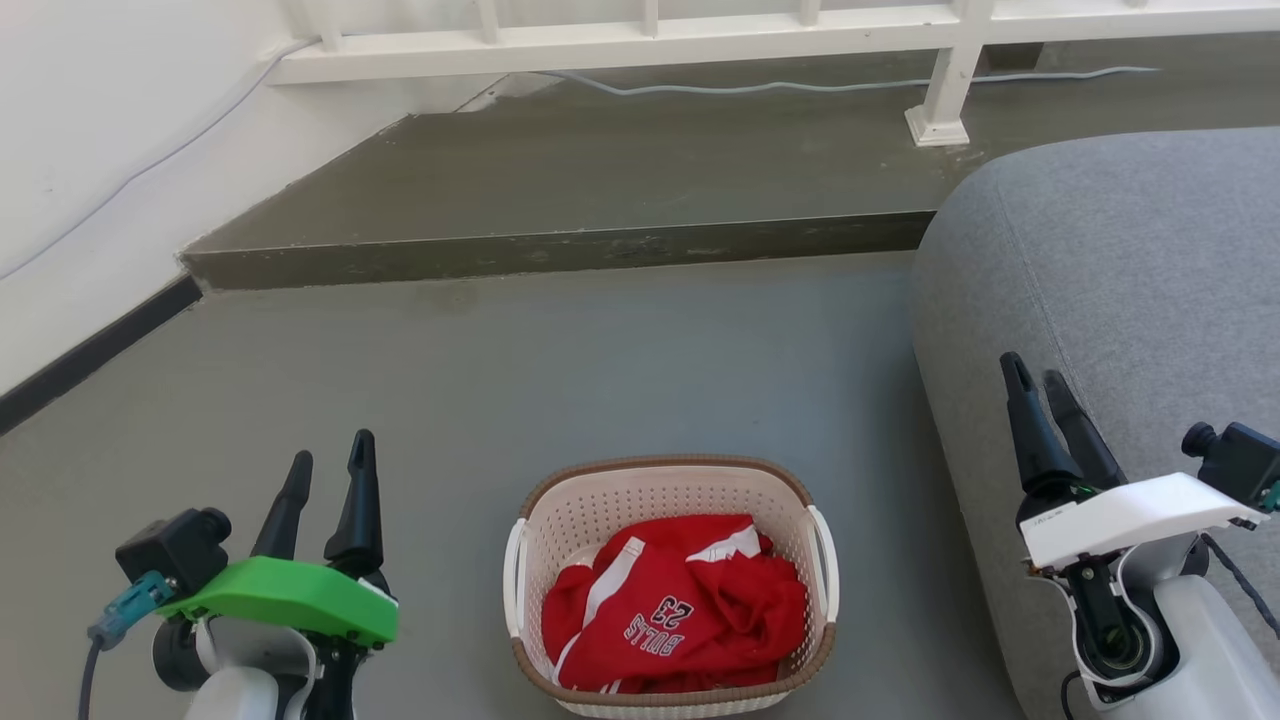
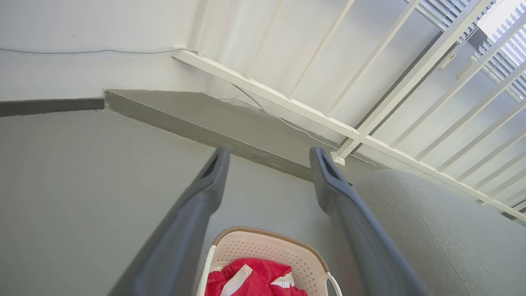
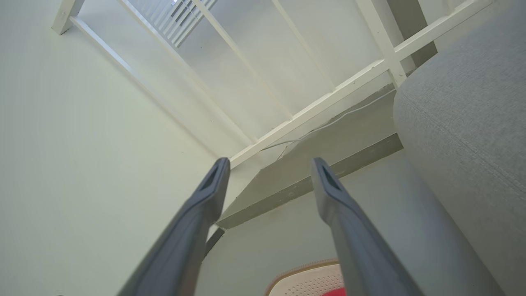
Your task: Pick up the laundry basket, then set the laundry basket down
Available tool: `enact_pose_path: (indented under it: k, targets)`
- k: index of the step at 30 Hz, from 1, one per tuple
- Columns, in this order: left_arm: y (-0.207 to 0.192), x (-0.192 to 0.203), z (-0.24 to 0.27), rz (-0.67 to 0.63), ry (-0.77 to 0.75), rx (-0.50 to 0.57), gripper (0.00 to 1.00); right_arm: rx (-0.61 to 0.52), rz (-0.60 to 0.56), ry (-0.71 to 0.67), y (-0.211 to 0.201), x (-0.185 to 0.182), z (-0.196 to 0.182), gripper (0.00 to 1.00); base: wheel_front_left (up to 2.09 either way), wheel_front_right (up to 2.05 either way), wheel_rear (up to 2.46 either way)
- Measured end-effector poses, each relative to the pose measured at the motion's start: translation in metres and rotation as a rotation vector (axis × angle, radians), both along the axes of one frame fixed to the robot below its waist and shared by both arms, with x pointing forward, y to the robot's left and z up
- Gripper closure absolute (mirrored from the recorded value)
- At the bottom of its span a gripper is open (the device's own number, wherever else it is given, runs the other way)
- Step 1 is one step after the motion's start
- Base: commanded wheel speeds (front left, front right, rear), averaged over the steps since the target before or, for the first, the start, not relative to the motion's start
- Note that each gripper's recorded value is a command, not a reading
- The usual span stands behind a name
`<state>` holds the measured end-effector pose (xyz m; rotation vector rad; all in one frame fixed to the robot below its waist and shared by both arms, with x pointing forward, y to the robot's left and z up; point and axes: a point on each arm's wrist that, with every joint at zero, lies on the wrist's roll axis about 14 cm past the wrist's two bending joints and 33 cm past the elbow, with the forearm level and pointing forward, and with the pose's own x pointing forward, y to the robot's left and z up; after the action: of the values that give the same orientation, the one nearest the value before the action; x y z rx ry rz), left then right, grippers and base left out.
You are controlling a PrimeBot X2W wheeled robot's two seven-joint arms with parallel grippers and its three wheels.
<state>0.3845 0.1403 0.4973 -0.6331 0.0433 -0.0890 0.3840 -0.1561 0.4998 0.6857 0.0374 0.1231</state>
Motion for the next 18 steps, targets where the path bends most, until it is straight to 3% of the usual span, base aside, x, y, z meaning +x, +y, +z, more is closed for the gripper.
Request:
enact_pose_path:
  k: [18]
  targets:
    - [-0.013, 0.004, 0.014, -0.033, -0.098, 0.212, 0.0, -0.221, 0.031, -0.083, 0.011, 0.003, 0.008, 0.0, 0.0, 0.0, 0.0]
